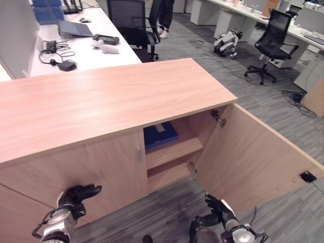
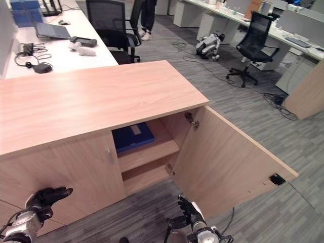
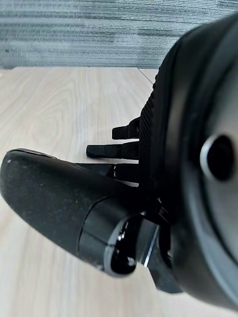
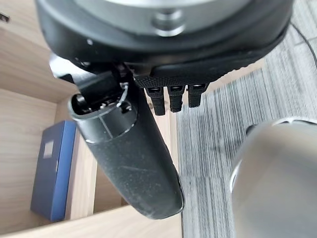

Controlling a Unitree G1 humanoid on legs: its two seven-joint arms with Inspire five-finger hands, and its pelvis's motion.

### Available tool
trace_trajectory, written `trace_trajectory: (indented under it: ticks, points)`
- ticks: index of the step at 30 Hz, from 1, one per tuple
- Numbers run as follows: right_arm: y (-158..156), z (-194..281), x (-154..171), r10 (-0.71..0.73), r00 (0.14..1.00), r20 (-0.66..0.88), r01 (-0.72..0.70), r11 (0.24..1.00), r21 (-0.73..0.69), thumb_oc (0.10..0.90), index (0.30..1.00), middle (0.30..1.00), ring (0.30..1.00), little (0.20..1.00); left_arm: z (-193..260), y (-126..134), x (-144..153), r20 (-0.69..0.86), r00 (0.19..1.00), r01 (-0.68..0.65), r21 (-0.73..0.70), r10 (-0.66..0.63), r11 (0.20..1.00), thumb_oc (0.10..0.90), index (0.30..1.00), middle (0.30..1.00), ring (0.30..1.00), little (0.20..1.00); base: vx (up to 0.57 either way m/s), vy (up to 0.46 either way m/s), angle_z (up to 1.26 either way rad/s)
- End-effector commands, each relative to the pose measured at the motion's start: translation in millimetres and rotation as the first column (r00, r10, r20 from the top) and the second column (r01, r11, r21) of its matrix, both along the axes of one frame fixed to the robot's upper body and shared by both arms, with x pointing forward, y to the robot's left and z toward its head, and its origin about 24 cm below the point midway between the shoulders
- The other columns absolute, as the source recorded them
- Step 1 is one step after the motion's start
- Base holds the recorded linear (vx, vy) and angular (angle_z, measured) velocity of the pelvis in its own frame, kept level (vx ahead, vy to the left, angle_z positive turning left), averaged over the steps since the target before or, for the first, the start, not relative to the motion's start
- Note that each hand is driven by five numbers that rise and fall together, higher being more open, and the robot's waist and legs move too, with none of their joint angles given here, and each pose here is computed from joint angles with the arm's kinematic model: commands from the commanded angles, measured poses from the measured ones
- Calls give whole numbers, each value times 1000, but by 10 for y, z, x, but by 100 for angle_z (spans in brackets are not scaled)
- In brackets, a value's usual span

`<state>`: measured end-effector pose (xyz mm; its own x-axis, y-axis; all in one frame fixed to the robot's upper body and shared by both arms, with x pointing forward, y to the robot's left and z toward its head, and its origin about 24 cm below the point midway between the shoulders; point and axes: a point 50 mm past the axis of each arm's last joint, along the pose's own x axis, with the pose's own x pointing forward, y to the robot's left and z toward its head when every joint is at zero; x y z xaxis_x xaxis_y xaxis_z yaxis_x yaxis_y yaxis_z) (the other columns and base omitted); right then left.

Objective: Put the empty folder in the office cabinet

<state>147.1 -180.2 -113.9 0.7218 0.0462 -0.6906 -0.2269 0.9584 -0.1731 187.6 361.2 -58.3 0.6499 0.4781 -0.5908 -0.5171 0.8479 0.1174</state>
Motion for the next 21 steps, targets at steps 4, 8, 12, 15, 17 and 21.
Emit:
trace_trajectory:
  ticks: [4,8,12,15,17,21]
  points:
    - [-248,108,222,-75,993,92,81,995,-65,800,900,900,900,900,405,-537,534,297,906,251,196,-302,948,800,900,900,900,900,-40,49,-16]
    - [-268,93,247,-100,991,84,106,991,-76,800,900,900,900,900,138,-948,343,283,885,361,82,-369,929,800,900,900,900,900,-43,-102,-74]
    - [-327,82,297,-124,990,72,131,986,-106,800,900,900,900,900,47,-1244,248,303,859,433,-1,-412,902,800,900,900,900,900,8,-253,-53]
    - [-351,79,301,-123,990,67,130,985,-115,800,900,900,900,900,-6,-1318,200,287,853,461,-23,-436,887,800,900,900,900,900,66,-286,-39]
    - [-391,63,286,-122,991,52,128,983,-130,800,900,900,900,900,-102,-1426,120,269,862,463,-73,-430,883,800,900,900,900,900,104,-361,-46]
    - [-447,57,331,-186,982,46,189,978,-89,800,900,900,900,900,-289,-1543,-10,201,890,439,-145,-409,886,800,900,900,900,900,121,-344,-71]
